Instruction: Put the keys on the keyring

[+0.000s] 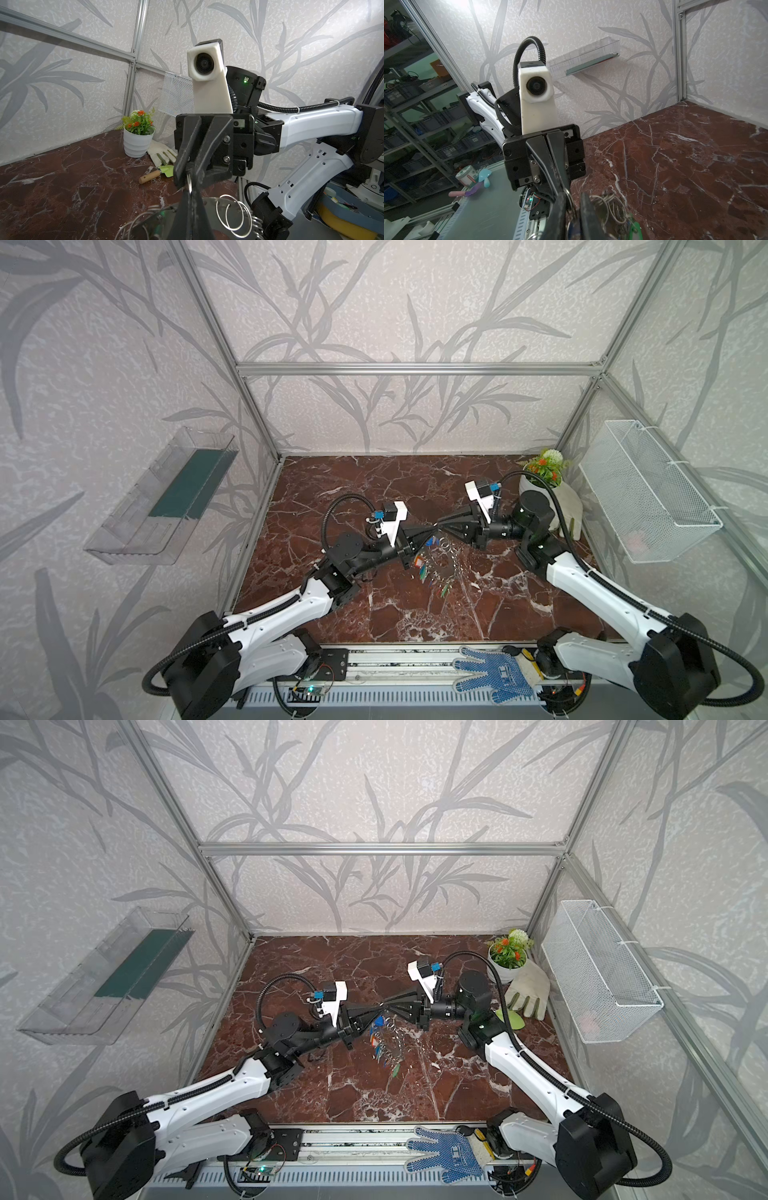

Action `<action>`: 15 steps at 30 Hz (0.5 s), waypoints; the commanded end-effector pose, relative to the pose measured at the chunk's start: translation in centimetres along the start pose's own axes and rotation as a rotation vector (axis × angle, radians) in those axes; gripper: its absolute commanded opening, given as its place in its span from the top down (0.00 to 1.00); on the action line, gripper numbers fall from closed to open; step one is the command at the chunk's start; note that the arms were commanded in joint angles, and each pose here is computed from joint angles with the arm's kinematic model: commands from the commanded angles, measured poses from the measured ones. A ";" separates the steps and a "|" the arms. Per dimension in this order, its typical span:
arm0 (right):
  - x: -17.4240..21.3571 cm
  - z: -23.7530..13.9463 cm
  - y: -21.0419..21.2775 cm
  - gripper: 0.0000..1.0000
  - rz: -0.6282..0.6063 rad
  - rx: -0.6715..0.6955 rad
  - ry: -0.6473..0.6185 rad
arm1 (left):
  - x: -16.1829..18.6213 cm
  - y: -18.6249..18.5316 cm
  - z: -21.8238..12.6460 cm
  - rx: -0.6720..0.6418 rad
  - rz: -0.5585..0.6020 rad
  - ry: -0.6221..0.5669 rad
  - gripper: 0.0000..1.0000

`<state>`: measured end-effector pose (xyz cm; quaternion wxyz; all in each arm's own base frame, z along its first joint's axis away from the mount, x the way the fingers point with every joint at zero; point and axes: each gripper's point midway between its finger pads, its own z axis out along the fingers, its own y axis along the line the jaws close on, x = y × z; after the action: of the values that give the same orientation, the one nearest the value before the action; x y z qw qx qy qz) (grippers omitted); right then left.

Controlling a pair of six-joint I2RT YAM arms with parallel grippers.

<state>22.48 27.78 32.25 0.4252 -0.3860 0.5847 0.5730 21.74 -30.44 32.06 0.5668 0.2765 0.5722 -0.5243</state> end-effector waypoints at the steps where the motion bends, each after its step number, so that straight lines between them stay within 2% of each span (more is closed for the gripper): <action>1: 0.1 0.0 0.3 0.90 -0.010 -0.023 -0.002 | -4.9 -2.1 -0.3 0.065 0.061 -0.143 1.00; 5: 0.1 0.0 0.3 1.00 -0.009 -0.022 -0.002 | -4.9 -1.9 -0.3 0.060 0.059 -0.141 1.00; 12: -0.4 0.0 0.4 1.00 -0.021 -0.015 -0.005 | -4.7 -1.2 -0.7 0.031 0.032 -0.107 1.00; 15: -0.7 -0.1 -0.3 1.00 -0.036 0.036 0.008 | -4.6 -0.9 -1.2 0.008 0.012 -0.051 0.88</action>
<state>22.18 27.90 32.01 0.4213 -0.3946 0.5820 0.5728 22.04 -29.72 31.84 0.5530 0.2690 0.5886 -0.5249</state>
